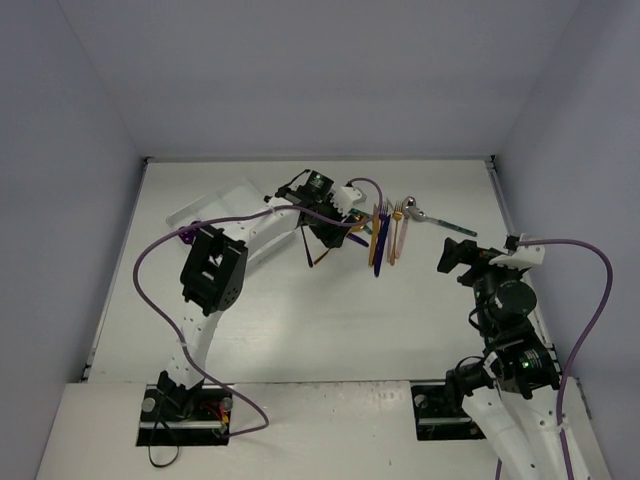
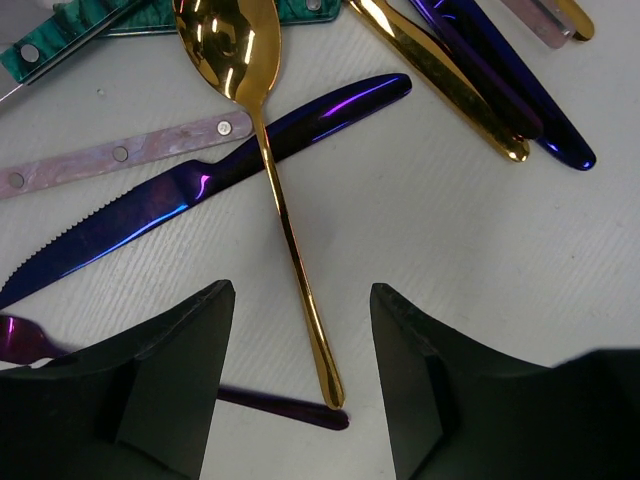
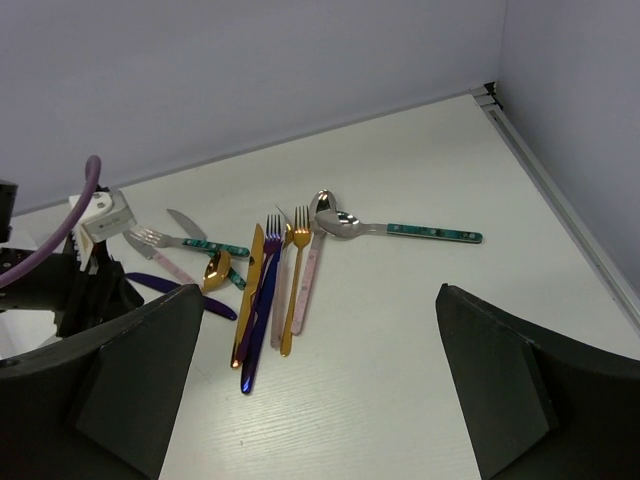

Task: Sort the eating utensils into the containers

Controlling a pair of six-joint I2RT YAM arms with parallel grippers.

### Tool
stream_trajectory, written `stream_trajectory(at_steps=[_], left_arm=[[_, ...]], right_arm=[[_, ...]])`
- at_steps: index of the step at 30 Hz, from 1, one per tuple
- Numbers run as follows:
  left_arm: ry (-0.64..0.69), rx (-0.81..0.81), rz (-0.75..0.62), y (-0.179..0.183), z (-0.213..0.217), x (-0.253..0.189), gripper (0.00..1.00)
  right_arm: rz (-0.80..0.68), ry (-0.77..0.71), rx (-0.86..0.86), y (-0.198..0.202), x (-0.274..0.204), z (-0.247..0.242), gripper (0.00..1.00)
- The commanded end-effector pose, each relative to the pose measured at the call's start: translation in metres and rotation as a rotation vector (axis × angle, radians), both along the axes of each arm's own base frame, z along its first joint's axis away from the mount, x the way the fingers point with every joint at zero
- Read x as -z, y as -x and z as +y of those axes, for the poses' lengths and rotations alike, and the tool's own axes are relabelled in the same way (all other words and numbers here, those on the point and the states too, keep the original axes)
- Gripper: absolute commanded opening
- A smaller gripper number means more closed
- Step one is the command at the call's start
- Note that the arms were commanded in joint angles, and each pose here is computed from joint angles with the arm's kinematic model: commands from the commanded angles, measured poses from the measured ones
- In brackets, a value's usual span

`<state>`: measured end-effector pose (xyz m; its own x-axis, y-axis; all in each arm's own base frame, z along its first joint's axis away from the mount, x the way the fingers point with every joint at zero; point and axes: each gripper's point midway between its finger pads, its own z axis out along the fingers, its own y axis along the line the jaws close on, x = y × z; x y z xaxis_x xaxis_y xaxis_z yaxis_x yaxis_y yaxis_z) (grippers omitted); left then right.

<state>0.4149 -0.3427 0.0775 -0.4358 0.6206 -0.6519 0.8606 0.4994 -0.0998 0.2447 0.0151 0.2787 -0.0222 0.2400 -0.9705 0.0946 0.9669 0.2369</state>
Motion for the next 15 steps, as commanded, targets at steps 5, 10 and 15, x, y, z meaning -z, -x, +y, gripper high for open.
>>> stream_trajectory(at_steps=[5, 10, 15], left_arm=[[0.057, -0.026, -0.036, -0.024, -0.017, -0.013, 0.53], [0.039, -0.03, -0.026, -0.025, -0.021, 0.0, 0.51], [0.007, -0.038, -0.029, -0.024, -0.023, 0.012, 0.45]], right_arm=[[-0.065, -0.001, -0.039, -0.007, -0.019, 0.009, 1.0], [-0.068, 0.001, -0.042, -0.007, -0.019, 0.009, 1.0], [-0.069, 0.0, -0.047, -0.007, -0.019, 0.01, 1.0]])
